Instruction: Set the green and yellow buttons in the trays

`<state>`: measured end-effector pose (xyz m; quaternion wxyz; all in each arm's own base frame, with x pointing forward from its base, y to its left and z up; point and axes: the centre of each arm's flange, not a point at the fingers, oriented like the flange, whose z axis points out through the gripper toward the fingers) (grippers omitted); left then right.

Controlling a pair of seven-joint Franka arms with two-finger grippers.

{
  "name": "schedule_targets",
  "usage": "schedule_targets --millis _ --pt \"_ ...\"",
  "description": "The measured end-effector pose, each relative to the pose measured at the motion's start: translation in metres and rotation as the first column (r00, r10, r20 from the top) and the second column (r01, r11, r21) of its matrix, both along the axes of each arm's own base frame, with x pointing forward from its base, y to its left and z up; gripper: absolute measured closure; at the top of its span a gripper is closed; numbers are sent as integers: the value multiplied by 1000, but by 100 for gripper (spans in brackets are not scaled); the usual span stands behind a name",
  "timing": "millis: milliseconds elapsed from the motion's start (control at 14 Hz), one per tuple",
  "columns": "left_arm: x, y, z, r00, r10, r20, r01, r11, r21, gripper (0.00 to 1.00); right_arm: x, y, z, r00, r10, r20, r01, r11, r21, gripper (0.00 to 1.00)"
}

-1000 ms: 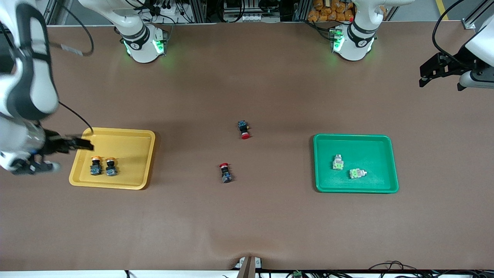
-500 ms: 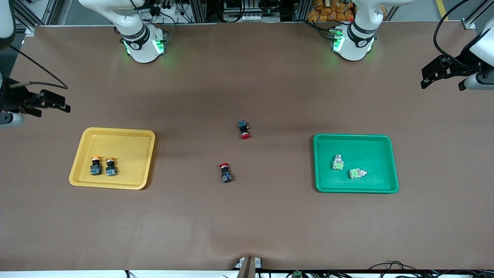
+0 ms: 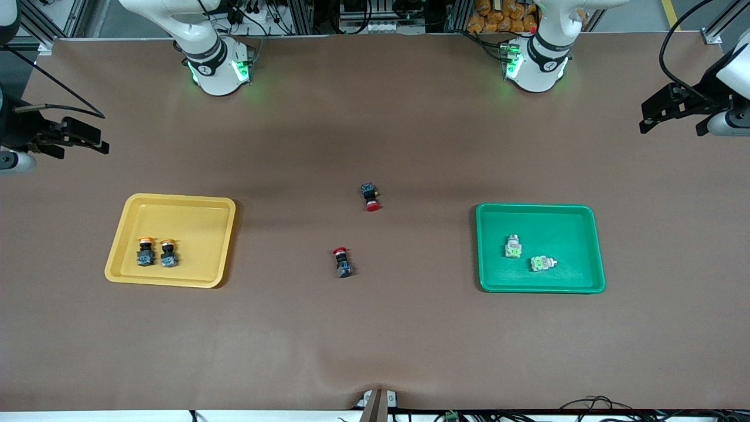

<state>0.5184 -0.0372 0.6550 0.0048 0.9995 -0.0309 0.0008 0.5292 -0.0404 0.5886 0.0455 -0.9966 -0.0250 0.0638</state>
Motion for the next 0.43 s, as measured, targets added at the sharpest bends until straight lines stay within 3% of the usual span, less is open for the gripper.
schedule_targets --millis 429 --pt "0 -1 0 1000 1 -2 -1 1000 -14 0 -6 -3 12 1000 3 18 -3 1000 -31 0"
